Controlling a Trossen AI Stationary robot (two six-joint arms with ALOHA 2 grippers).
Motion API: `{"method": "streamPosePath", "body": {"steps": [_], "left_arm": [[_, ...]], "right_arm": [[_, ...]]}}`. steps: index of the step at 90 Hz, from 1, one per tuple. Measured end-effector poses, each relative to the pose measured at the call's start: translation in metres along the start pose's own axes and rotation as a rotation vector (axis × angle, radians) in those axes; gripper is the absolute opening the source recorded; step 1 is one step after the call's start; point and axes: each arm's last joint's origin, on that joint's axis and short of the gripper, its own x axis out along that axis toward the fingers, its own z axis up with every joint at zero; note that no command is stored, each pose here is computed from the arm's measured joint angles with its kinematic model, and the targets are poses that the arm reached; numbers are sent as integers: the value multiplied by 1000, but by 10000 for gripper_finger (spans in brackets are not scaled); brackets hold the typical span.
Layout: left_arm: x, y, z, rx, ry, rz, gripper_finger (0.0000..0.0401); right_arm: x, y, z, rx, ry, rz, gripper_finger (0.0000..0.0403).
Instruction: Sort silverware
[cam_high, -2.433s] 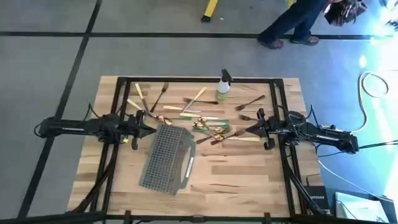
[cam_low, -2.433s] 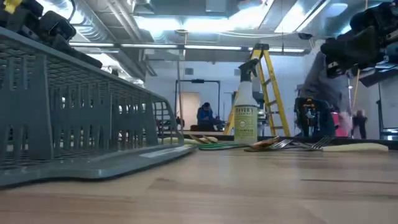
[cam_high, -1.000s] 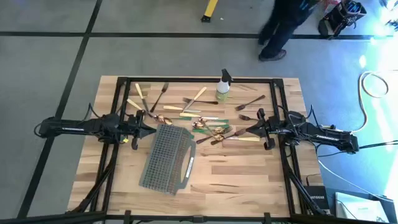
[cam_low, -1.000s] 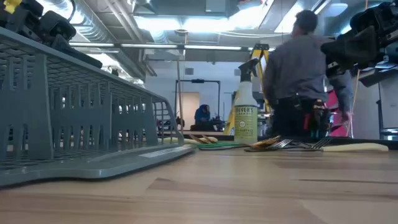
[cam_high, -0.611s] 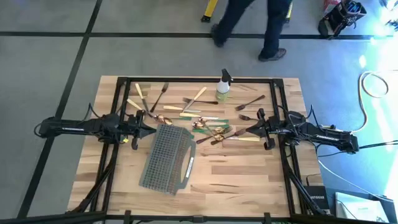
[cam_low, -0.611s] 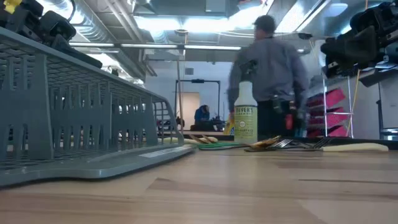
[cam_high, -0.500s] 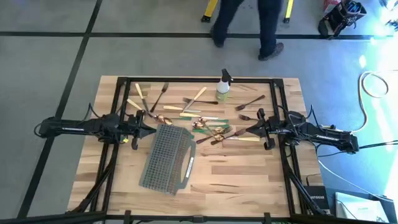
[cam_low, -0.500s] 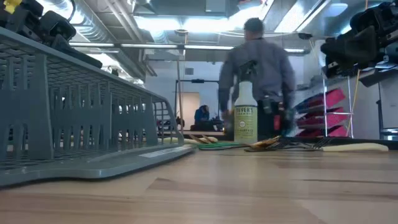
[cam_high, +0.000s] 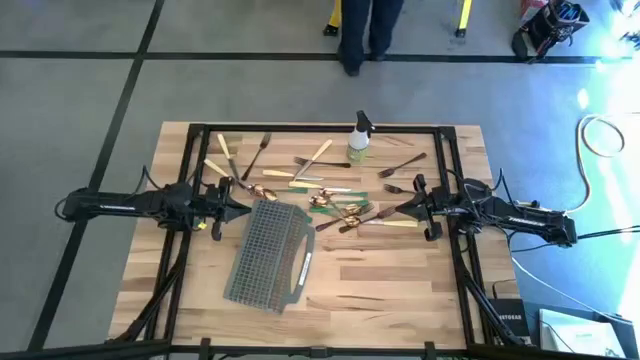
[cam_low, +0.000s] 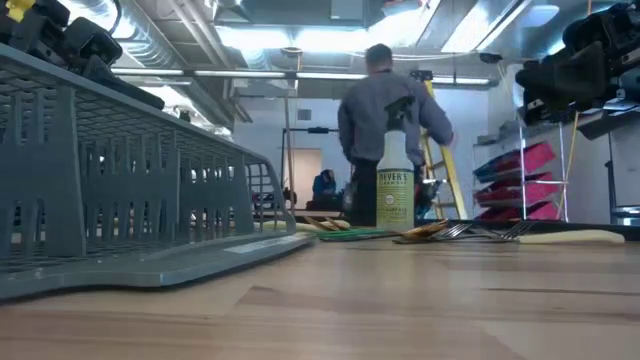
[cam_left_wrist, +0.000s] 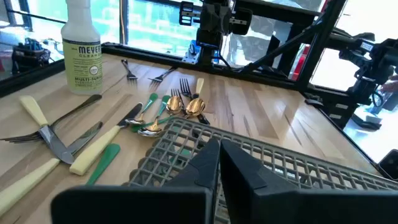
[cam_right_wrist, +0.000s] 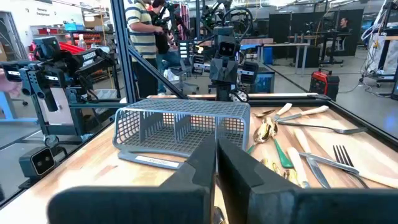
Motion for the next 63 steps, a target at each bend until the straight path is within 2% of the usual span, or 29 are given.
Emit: {"method": "streamPosePath", "body": {"steps": [47,63], "left_arm": [[0,0,0,0,0,0,0],[0,0,0,0,0,0,0]], "right_arm": [[0,0,0,0,-2,-4,0],[0,0,6,-5,-59,-21,0]]}}
